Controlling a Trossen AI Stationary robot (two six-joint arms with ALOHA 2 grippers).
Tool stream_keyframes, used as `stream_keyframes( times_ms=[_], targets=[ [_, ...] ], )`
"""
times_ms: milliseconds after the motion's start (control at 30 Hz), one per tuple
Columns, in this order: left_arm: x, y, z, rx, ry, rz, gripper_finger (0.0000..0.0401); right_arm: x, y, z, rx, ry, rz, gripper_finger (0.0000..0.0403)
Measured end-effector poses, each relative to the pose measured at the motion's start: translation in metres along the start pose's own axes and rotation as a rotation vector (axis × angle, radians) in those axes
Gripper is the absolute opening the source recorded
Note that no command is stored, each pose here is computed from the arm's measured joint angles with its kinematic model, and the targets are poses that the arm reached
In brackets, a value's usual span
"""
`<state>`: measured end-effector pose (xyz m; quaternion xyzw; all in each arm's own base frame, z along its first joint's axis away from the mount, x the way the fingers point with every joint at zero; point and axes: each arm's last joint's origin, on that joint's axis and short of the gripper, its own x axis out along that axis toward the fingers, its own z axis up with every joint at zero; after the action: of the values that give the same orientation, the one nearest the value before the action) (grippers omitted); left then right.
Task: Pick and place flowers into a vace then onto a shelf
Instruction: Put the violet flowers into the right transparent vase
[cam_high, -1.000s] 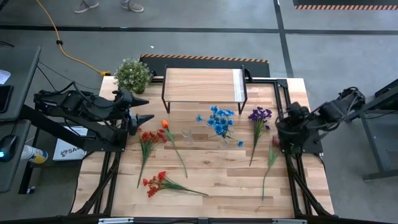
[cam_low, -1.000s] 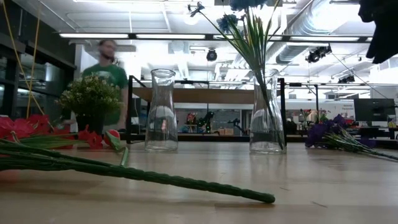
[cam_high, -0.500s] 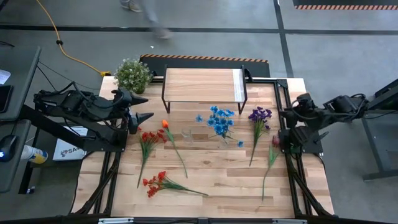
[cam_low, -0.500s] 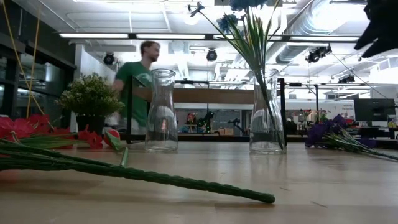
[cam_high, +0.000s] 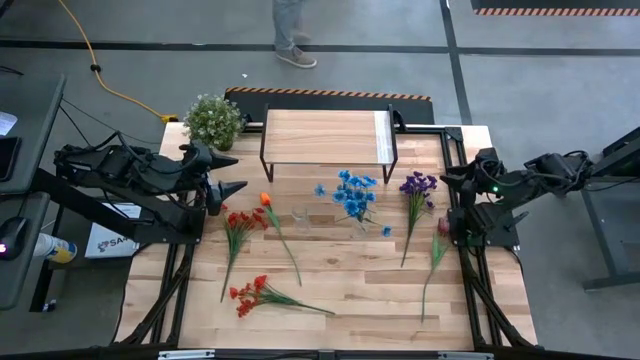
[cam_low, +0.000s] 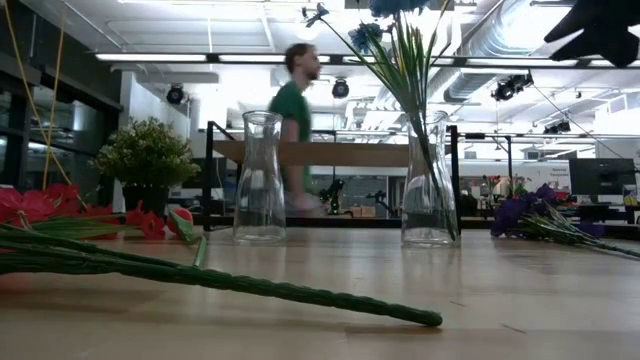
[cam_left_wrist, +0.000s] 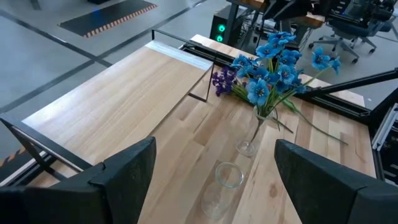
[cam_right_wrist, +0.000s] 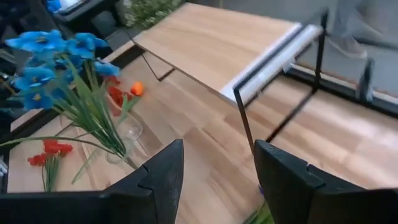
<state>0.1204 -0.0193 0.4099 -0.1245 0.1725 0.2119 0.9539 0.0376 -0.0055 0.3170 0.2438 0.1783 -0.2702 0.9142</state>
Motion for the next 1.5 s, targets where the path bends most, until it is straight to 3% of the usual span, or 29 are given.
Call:
stream_keyframes(
  times_ms=[133, 533, 633, 900, 1033, 1133, 1333, 1500],
  targets=[
    [0.000, 0.000, 0.000, 0.000, 0.000, 0.000, 0.0360, 0.000, 0.004, 0.003, -0.064, -0.029, 0.026, 0.0188],
    [0.000, 0.000, 0.000, 0.001, 0.001, 0.001, 0.0360, 0.000, 0.005, 0.003, -0.032, -0.013, 0.053, 0.0172],
    [0.000, 0.000, 0.000, 0.001, 0.001, 0.001, 0.0360, -0.004, 0.003, 0.007, -0.004, 0.003, 0.032, 0.0174],
    [0.000, 0.000, 0.000, 0.001, 0.000, 0.002, 0.0360, -0.030, 0.001, 0.038, -0.072, 0.023, -0.102, 0.0174],
    [0.000, 0.000, 0.000, 0.001, 0.000, 0.002, 0.0360, -0.039, 0.003, 0.050, -0.044, 0.111, -0.202, 0.0174],
    [0.000, 0.000, 0.000, 0.001, 0.000, 0.002, 0.0360, -0.038, 0.011, 0.054, 0.020, 0.177, -0.189, 0.0174],
    [0.000, 0.000, 0.000, 0.001, -0.002, 0.006, 0.0360, -0.019, 0.028, 0.050, 0.069, 0.359, -0.218, 0.0174],
    [0.000, 0.000, 0.000, 0.001, -0.002, 0.007, 0.0360, 0.002, 0.035, 0.043, 0.102, 0.428, -0.315, 0.0174]
  ],
)
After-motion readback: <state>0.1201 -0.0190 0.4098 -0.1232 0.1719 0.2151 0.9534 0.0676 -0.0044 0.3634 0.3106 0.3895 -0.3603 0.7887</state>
